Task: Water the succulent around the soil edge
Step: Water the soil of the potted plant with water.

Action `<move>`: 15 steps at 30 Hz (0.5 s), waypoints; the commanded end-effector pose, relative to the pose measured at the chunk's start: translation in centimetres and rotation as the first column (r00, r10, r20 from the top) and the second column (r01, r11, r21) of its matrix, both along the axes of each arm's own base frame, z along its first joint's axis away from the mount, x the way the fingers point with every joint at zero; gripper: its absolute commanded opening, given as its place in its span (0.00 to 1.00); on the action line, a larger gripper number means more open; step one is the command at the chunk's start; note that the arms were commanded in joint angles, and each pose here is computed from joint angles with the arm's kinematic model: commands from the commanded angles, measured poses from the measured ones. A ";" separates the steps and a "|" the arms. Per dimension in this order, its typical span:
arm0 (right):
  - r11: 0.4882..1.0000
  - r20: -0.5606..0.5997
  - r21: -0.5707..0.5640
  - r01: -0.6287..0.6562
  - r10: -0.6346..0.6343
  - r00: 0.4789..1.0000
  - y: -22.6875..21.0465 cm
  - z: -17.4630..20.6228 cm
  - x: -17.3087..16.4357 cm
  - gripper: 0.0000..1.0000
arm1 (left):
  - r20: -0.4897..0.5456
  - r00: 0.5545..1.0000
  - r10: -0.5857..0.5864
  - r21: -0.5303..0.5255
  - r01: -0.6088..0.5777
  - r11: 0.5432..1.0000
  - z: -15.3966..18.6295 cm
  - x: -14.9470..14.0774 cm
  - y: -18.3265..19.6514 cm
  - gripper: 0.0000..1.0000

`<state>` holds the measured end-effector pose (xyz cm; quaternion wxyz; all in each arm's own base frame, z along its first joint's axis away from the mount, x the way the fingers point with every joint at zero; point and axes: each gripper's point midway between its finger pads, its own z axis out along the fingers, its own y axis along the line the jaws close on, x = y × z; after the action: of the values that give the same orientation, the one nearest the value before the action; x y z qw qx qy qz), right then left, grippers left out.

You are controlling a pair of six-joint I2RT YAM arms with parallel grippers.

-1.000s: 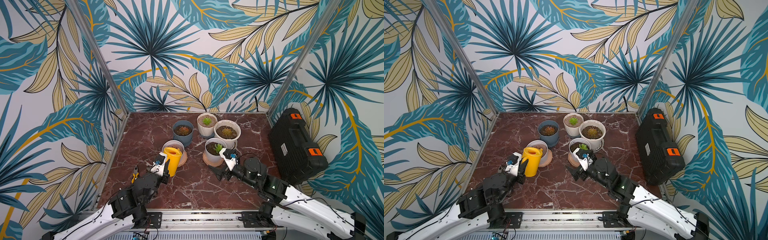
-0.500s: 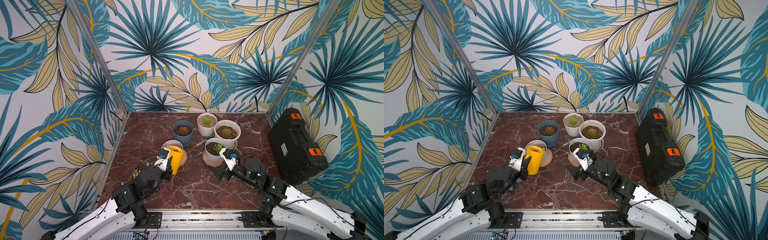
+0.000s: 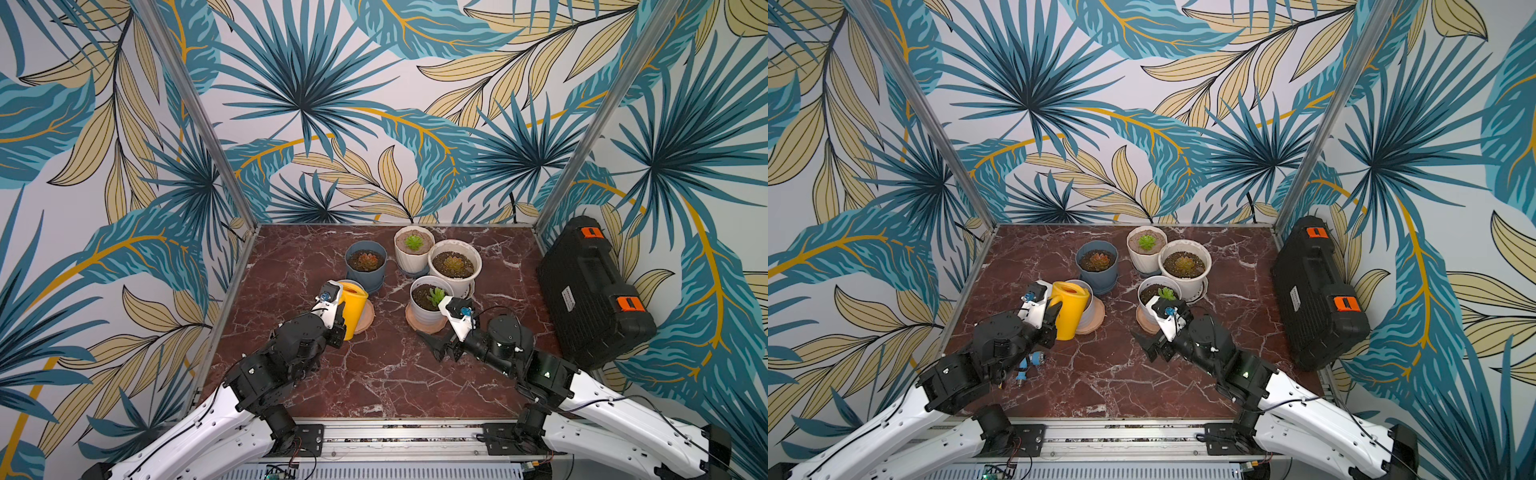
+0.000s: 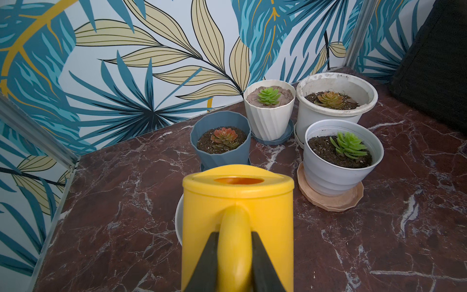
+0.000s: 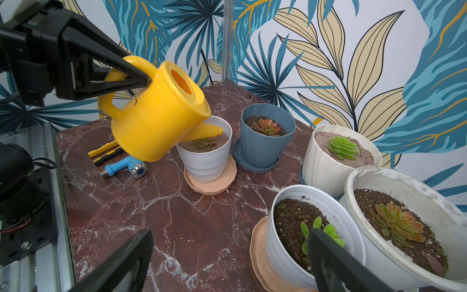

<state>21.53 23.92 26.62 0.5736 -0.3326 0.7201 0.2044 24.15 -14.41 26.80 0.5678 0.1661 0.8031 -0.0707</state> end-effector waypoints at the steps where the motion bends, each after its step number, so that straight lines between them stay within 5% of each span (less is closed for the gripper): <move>1: 1.000 -0.001 0.015 -0.012 0.012 1.000 0.1 0.1 -0.3 0.99 | 0.034 0.999 -0.018 -0.028 0.019 0.999 1.9 0.6 -0.6 0.00; 15: 1.000 -0.002 0.014 -0.013 0.013 1.000 0.1 0.0 -0.2 1.00 | 0.058 0.997 0.044 -0.026 -0.043 0.999 3.4 1.9 1.3 0.00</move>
<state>21.49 23.95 26.63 0.5732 -0.3332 0.7198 0.2057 25.83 -13.33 25.89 0.5521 0.1588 0.8170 -0.0494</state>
